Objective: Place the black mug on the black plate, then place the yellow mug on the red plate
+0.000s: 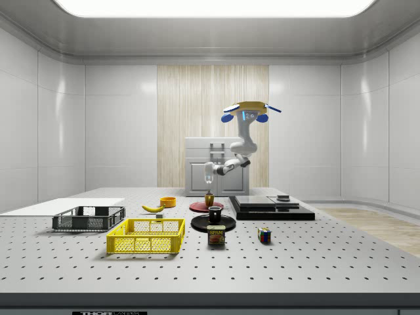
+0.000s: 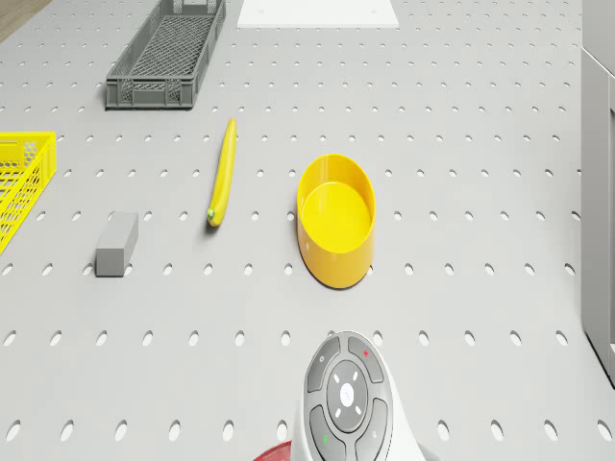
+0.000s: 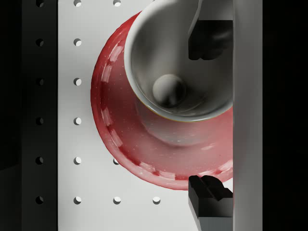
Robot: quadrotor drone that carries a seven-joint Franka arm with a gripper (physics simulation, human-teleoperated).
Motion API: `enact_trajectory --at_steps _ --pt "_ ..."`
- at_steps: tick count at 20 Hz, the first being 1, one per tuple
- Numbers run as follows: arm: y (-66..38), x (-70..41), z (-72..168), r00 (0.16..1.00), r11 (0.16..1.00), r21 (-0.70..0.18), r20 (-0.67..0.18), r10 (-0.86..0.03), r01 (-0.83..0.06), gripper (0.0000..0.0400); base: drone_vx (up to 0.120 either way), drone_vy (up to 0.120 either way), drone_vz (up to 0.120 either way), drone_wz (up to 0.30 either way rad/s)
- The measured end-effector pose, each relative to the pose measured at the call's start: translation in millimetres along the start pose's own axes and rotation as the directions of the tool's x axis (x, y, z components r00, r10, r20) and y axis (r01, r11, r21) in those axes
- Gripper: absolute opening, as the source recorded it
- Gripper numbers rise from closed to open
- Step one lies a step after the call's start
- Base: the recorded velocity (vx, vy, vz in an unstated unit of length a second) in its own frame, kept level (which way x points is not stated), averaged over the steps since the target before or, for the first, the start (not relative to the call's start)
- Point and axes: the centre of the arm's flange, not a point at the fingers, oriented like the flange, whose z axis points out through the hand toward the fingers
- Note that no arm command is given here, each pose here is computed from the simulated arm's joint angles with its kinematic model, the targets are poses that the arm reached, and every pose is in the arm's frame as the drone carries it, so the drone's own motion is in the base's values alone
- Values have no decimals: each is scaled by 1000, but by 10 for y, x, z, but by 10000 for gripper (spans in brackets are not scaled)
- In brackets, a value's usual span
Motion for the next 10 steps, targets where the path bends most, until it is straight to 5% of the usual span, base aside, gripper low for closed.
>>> enact_trajectory --at_steps 10 --pt "2 2 -246 1000 1000 0 0 0 0 397 0 0 0 0"
